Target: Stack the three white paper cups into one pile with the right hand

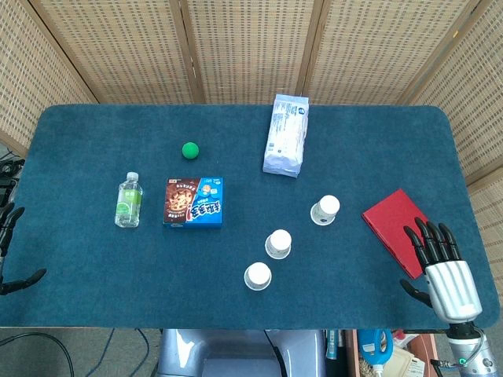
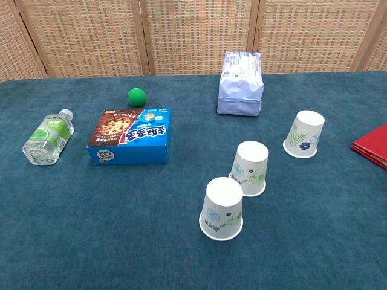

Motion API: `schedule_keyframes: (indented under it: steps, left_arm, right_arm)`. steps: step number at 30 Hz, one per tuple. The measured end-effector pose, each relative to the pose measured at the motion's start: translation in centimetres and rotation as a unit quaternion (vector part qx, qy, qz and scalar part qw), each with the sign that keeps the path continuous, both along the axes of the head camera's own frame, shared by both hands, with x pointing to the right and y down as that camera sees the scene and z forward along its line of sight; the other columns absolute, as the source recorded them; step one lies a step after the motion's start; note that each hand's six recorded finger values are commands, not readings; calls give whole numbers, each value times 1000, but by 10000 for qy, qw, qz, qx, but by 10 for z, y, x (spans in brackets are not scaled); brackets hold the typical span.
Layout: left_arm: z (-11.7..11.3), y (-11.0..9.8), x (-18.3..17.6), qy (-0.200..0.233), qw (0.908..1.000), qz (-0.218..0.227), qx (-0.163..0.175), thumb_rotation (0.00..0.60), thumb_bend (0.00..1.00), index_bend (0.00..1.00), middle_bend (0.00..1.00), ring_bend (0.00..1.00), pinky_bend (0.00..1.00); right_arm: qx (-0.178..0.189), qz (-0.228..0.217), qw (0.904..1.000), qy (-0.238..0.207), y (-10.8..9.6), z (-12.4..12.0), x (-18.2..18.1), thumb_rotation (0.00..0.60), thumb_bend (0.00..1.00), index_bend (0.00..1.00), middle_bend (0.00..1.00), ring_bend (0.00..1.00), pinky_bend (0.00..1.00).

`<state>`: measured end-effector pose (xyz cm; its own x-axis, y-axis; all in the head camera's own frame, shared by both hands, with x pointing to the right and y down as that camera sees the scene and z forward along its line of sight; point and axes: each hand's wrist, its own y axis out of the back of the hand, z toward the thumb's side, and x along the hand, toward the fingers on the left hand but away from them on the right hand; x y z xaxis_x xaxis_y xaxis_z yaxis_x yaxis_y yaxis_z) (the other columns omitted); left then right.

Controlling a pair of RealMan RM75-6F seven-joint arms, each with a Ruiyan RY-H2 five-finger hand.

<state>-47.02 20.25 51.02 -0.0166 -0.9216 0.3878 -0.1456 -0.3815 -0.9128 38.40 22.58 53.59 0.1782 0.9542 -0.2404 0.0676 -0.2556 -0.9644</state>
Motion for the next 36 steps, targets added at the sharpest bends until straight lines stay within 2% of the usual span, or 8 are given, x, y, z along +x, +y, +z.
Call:
schedule_keyframes:
  steps: [10, 15, 18, 20, 25, 31, 36]
  left_arm:
    - [-1, 3, -1, -35, 10000, 0, 23, 600, 137, 0, 0, 0, 0]
    - [3, 0, -1, -69, 10000, -13, -49, 600, 137, 0, 0, 0, 0]
    - [5, -2, -1, -102, 9999, -35, -65, 600, 137, 0, 0, 0, 0]
    - [6, -3, 0, -119, 9999, -50, -81, 600, 137, 0, 0, 0, 0]
    - [9, -4, -1, -148, 9998, -78, -125, 600, 138, 0, 0, 0, 0]
    - [12, -7, -4, -160, 9996, -152, -174, 600, 138, 0, 0, 0, 0]
    - [13, -11, -6, -154, 9994, -217, -201, 600, 136, 0, 0, 0, 0]
  right_arm:
    - [-6, -158, 9999, -69, -1, 0, -7, 600, 0, 27, 0, 0, 0]
    - [-313, -478, 9975, -414, -13, 9, -28, 600, 0, 75, 56, 0, 0]
    - [-718, -800, 9908, -824, -23, 17, -51, 600, 0, 112, 98, 0, 2]
    - [-1033, -1090, 9830, -1053, -30, 24, -70, 600, 0, 122, 109, 0, 13]
    - [-1760, -1675, 9631, -1161, -44, 49, -111, 600, 6, 153, 166, 23, 73]
    - [-2427, -1741, 9451, -1328, -65, 81, -153, 600, 33, 166, 193, 54, 130]
    - [-2667, -1702, 9397, -1298, -78, 106, -181, 600, 99, 187, 219, 88, 169]
